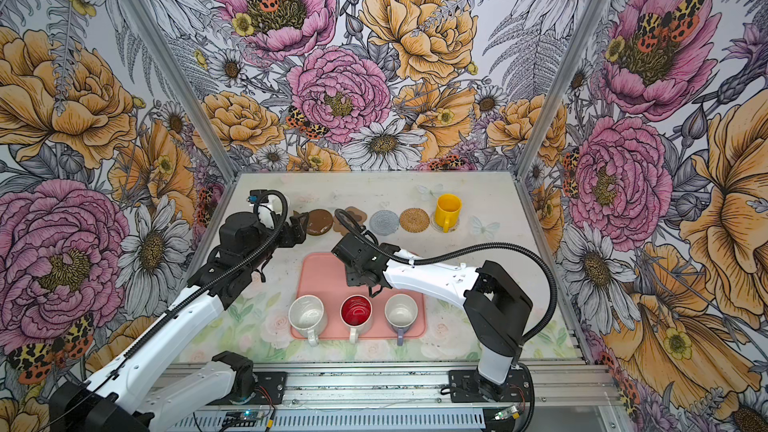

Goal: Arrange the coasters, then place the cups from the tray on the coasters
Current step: 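Lower the open right gripper over the black mug on the tray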

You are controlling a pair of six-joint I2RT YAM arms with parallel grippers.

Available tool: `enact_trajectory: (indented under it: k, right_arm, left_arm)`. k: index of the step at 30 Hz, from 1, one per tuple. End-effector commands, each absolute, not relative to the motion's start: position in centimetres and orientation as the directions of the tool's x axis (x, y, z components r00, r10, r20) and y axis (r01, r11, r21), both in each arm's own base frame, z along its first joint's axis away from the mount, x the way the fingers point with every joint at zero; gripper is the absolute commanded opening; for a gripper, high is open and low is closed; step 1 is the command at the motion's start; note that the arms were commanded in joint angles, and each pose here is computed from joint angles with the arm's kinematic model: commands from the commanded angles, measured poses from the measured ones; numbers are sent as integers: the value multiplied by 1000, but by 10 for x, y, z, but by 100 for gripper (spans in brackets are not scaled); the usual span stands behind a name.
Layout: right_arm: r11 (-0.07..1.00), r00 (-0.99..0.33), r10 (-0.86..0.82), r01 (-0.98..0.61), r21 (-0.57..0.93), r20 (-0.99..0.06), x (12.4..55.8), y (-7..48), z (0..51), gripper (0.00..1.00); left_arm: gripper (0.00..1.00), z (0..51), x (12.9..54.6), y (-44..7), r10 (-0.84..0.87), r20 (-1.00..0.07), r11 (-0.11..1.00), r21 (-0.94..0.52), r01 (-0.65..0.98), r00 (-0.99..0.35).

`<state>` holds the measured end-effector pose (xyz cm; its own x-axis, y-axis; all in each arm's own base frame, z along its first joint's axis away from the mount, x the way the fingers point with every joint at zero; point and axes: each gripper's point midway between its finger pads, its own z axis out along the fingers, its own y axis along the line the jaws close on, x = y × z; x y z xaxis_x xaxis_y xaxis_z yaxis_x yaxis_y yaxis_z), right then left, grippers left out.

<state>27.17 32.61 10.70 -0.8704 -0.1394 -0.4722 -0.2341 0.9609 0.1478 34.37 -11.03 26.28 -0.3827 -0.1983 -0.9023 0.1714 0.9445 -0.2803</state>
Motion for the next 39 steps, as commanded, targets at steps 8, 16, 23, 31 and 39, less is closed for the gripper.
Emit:
enact_trajectory:
  k: [8, 16, 23, 31, 39]
  right_arm:
    - [965, -877, -126, -216, 147, -464, 277, 336, 100, 59]
    - [967, -881, -132, -215, 135, -453, 280, 340, 91, 57]
    - [973, -886, -132, -202, 115, -444, 282, 336, 82, 53]
    - [979, -887, -121, -181, 94, -446, 284, 320, 81, 48]
    - [983, -889, -111, -164, 84, -444, 285, 309, 80, 46]
  left_arm:
    - [90, 270, 344, -108, -223, -908, 935, -302, 187, -354]
    - [91, 269, 344, -107, -224, -908, 936, -302, 183, -353]
    - [91, 265, 346, -109, -220, -904, 934, -304, 190, -366]
    - [91, 264, 348, -108, -219, -903, 935, -303, 185, -370]
    - [91, 262, 349, -108, -221, -900, 934, -306, 184, -375]
